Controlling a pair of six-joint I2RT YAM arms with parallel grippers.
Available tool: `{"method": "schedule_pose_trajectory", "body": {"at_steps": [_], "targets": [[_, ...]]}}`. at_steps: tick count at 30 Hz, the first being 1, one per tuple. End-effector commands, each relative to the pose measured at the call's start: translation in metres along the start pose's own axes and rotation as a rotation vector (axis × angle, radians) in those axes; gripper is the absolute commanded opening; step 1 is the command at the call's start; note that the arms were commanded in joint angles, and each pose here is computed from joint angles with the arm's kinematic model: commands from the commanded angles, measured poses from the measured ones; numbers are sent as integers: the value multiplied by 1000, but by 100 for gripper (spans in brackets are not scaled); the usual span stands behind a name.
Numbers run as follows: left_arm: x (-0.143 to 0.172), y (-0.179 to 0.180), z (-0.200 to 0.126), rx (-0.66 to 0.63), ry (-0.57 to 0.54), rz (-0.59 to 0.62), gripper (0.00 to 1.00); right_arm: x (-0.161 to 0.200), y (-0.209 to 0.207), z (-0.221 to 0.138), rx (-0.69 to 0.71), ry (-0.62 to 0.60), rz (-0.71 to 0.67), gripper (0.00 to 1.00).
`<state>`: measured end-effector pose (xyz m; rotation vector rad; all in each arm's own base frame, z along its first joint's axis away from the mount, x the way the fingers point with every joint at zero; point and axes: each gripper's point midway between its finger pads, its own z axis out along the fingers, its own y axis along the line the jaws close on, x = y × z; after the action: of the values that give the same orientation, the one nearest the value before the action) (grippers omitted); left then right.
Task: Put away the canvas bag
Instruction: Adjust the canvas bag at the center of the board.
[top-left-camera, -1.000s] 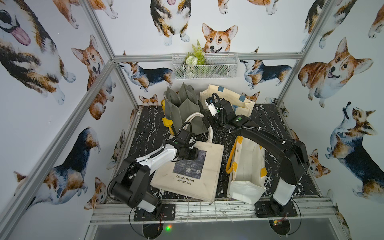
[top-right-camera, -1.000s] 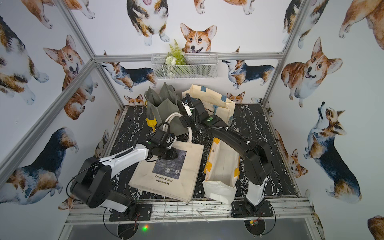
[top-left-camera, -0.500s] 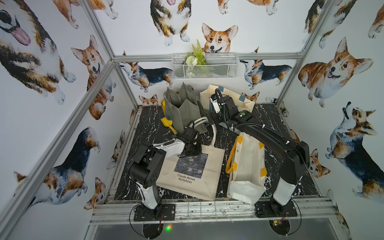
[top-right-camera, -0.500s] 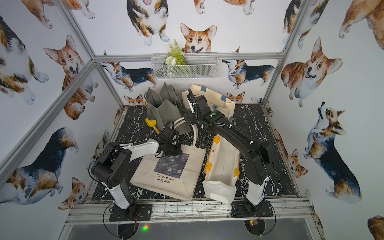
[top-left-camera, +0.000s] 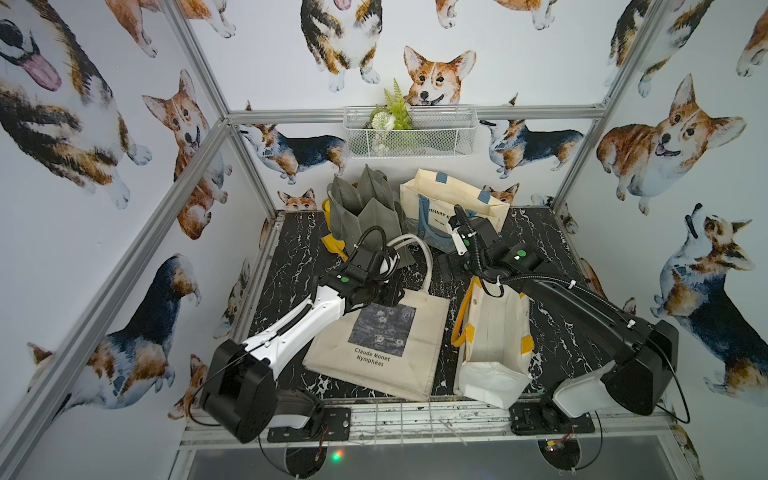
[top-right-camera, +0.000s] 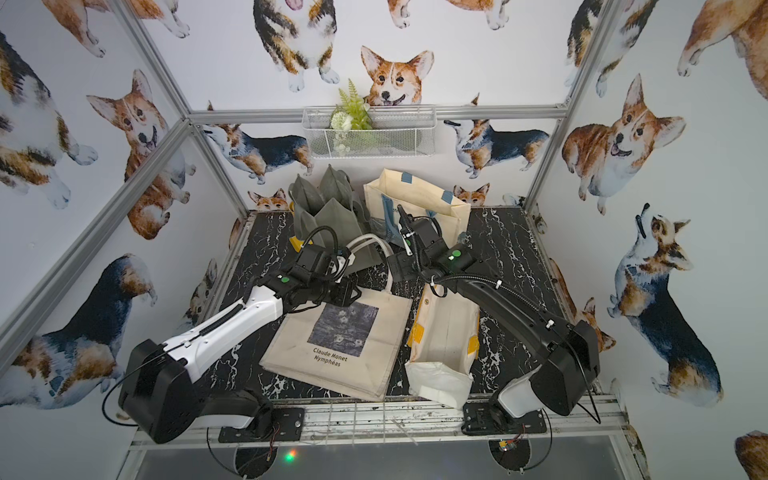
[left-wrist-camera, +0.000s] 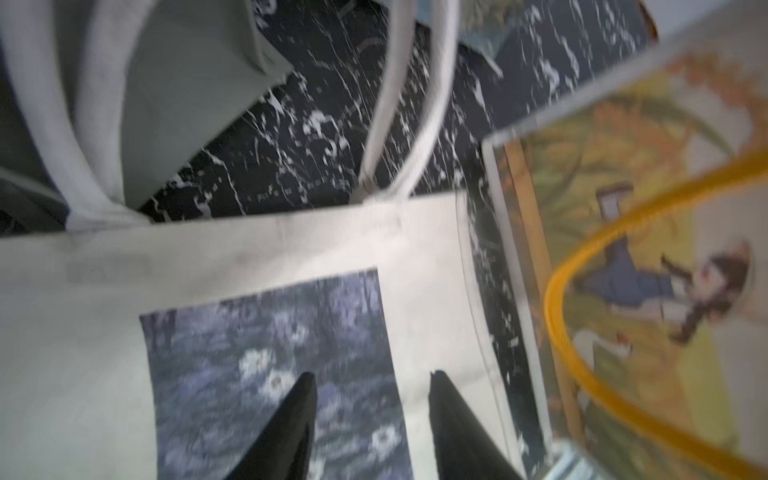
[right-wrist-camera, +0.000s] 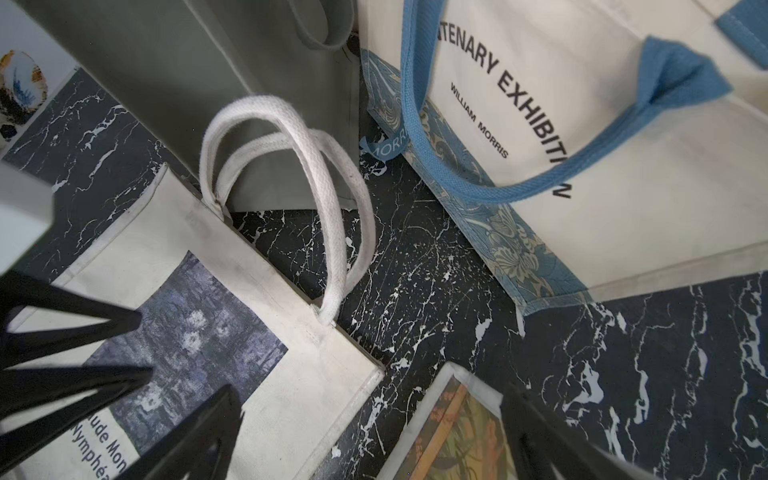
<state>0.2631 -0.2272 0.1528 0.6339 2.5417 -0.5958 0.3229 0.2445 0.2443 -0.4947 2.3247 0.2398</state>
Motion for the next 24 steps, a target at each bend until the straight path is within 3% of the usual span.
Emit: {"method": "schedule_pose_trajectory", "body": {"at_steps": [1,7,11,14,18,21,24], "targets": [[66,-9,-12,10,237,129,53,5,-9,-5,39,18,14,100],[98,-50,10,33,359,235,57,-3,-16,-11,46,-5,27,100],[115,-57,45,17,474,203,58,-2,-21,-15,60,-9,31,100],[119,-52,72,-15,480,164,57,0,-26,-20,77,-18,34,100],[117,-49,98,-53,506,95,51,3,-40,-29,124,-29,50,100],[116,-56,127,34,510,-76,41,2,-55,-37,146,-50,117,100],[116,-50,147,16,551,-97,34,0,-67,-45,156,-62,169,100]]}}
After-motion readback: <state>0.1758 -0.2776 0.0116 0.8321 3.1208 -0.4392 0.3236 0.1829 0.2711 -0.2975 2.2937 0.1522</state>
